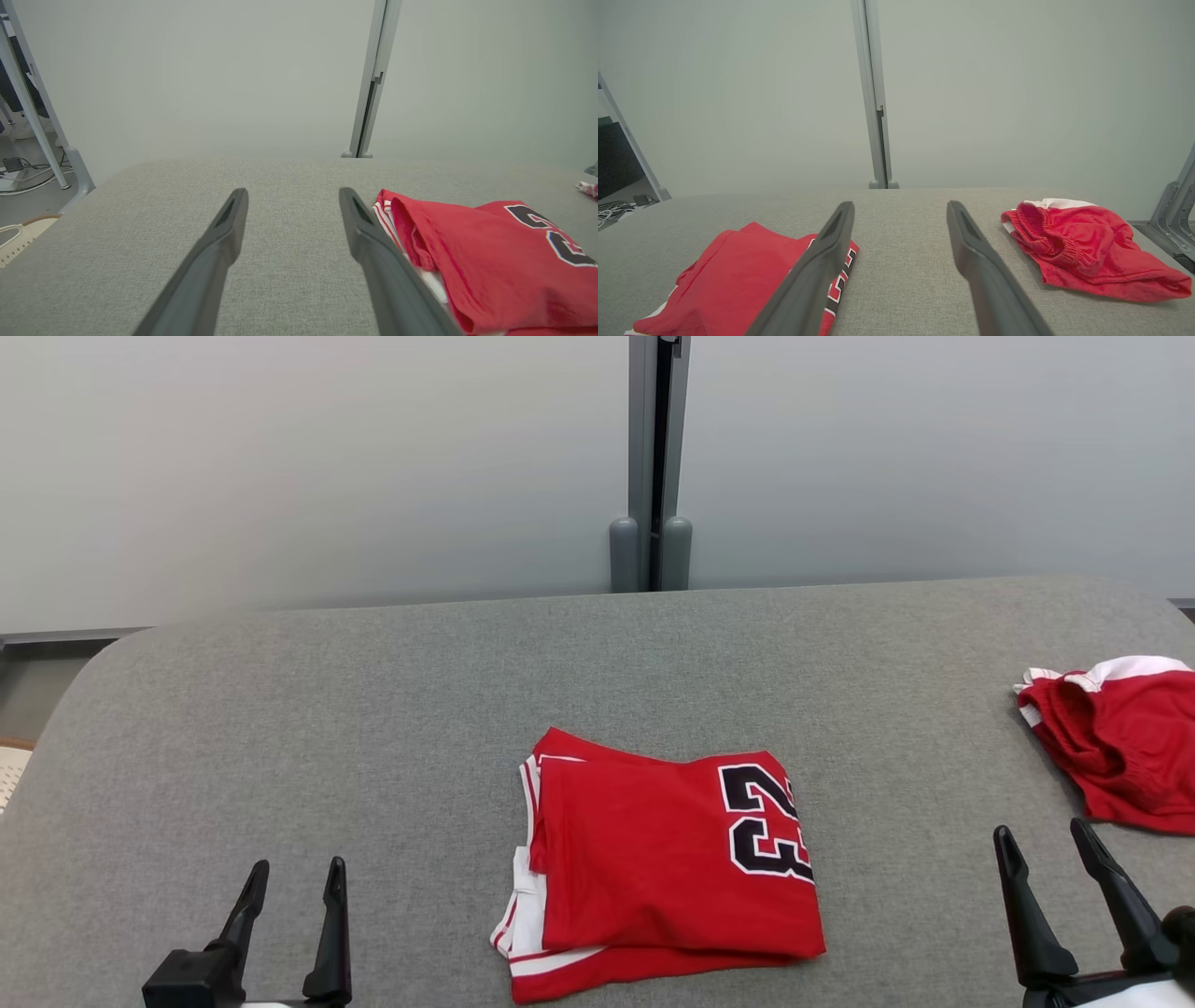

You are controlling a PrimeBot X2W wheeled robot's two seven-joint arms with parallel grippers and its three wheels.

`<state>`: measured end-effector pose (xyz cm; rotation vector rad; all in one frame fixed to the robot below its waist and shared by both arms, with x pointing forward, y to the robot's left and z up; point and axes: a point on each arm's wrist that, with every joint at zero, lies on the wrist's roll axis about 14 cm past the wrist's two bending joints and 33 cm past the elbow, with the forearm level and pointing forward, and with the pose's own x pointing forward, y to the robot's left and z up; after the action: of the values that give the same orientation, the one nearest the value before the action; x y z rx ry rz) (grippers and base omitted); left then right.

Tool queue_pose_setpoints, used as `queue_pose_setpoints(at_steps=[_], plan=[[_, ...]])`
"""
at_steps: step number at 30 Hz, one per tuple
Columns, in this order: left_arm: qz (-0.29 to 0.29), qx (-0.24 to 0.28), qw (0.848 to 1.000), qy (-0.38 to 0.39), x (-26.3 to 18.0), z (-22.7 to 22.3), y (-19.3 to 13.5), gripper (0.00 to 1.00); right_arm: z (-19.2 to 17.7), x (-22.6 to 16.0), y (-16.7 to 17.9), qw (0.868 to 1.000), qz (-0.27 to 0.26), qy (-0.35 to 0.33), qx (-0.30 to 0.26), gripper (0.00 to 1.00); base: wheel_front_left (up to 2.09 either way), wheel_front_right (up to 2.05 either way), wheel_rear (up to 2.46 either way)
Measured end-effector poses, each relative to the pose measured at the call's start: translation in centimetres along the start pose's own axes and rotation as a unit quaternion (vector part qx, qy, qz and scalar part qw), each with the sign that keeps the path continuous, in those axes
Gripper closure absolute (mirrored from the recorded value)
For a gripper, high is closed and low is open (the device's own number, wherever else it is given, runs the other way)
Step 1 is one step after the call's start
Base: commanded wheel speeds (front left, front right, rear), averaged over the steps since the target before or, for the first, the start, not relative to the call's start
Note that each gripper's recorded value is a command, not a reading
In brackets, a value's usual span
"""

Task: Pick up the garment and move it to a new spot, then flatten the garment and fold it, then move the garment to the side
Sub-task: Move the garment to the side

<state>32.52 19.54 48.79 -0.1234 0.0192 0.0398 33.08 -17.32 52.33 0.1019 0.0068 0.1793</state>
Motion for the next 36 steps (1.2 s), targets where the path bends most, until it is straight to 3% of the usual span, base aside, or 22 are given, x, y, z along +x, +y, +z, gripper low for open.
queue_pose_setpoints(at_steps=[15, 25, 31, 32, 33, 34, 36], plan=[[0.008, -0.009, 0.999, -0.031, 1.0, 1.6, 0.1, 0.0, -2.0, 2.0, 1.5, 0.999, 0.029, 0.036, 0.005, 0.0, 0.0, 0.0, 0.0], [0.022, -0.024, 0.998, -0.062, 3.7, 3.1, 0.2, 0.0, -10.1, 6.0, 4.2, 0.984, 0.084, 0.156, 0.03, 0.0, 0.0, 0.0, 0.0], [0.04, -0.025, 0.997, -0.055, 5.1, 2.5, 1.2, 0.0, -16.7, 7.4, 6.5, 0.957, 0.115, 0.26, 0.052, 0.03, 0.0, 0.0, 0.0], [0.044, -0.024, 0.997, -0.052, 5.2, 2.3, 1.4, 0.0, -17.5, 7.6, 6.9, 0.952, 0.122, 0.275, 0.053, 0.52, 0.0, 0.0, 0.0], [0.048, -0.023, 0.997, -0.049, 5.3, 2.0, 1.6, 0.0, -17.8, 8.1, 7.2, 0.951, 0.127, 0.278, 0.054, 0.85, 0.0, 0.0, 0.0], [0.053, -0.022, 0.997, -0.048, 5.4, 2.0, 1.9, 0.0, -18.1, 8.5, 7.1, 0.949, 0.13, 0.282, 0.051, 1.0, 0.0, 0.0, 0.0], [0.059, -0.018, 0.997, -0.048, 5.6, 2.0, 2.3, 0.0, -18.4, 9.3, 7.6, 0.948, 0.141, 0.282, 0.047, 1.0, 0.0, 0.0, 0.0]])
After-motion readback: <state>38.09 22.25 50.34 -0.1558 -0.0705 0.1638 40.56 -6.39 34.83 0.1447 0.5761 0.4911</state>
